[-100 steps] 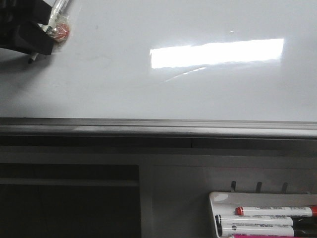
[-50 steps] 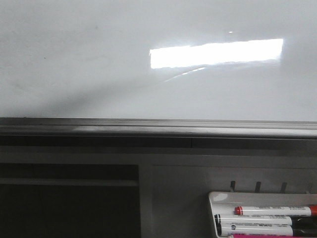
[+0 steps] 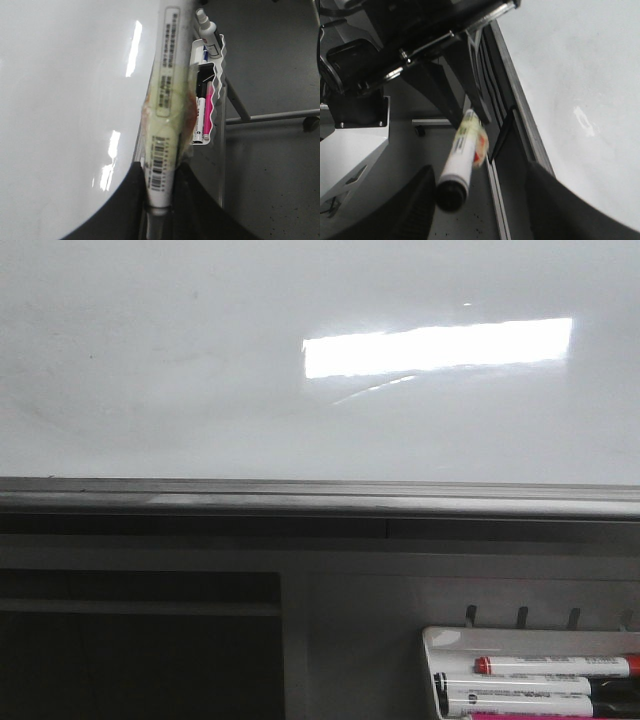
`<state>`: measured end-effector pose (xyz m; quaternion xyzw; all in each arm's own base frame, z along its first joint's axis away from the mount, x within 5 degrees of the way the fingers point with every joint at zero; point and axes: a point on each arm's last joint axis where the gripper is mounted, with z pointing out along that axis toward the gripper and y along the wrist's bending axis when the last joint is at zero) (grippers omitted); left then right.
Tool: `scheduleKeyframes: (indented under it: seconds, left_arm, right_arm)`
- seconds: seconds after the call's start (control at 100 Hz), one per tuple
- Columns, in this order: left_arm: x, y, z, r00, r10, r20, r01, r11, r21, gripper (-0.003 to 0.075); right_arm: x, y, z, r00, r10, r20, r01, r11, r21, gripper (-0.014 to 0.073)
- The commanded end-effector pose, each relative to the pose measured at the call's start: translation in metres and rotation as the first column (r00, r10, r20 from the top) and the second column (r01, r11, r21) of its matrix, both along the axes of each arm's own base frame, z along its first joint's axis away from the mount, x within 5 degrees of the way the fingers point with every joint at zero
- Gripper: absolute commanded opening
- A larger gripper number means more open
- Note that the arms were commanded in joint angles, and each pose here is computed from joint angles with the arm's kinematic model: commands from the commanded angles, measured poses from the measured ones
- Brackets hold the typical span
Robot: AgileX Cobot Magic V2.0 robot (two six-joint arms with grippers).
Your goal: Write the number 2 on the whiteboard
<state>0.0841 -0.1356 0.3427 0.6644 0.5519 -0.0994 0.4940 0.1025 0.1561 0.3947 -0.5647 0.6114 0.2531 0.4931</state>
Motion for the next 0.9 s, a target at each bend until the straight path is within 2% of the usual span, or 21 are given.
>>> scheduleKeyframes:
  seconds: [0.0, 0.34, 0.51, 0.61, 0.89]
  left_arm:
    - [-0.002, -0.001, 0.016, 0.999, -0.001, 0.033, 0.004, 0.997, -0.078, -0.0020]
    - [-0.003, -0.001, 0.015, 1.000, -0.004, 0.015, 0.006, 0.997, -0.081, -0.0020]
    - [-0.003, -0.001, 0.016, 1.000, -0.005, 0.009, 0.006, 0.996, -0.085, -0.0020]
    - [-0.003, -0.001, 0.016, 1.000, -0.005, 0.007, 0.006, 0.996, -0.087, -0.0020]
    - [-0.004, -0.002, 0.016, 1.000, -0.007, -0.007, 0.006, 0.995, -0.097, -0.0020]
  right_arm:
    - [0.002, 0.011, 0.018, 0.997, -0.018, 0.070, 0.011, 0.994, 0.108, 0.0359]
    - [0.020, 0.046, -0.011, 1.000, 0.015, -0.009, -0.015, 1.000, 0.012, 0.0359]
    - [0.026, 0.052, -0.017, 1.000, 0.003, -0.018, -0.003, 1.000, 0.000, 0.0349]
    - [0.026, 0.053, -0.017, 1.000, 0.001, -0.020, -0.001, 1.000, 0.005, 0.0285]
    - [0.026, 0.053, -0.017, 1.000, 0.001, -0.022, 0.000, 1.000, 0.007, 0.0030]
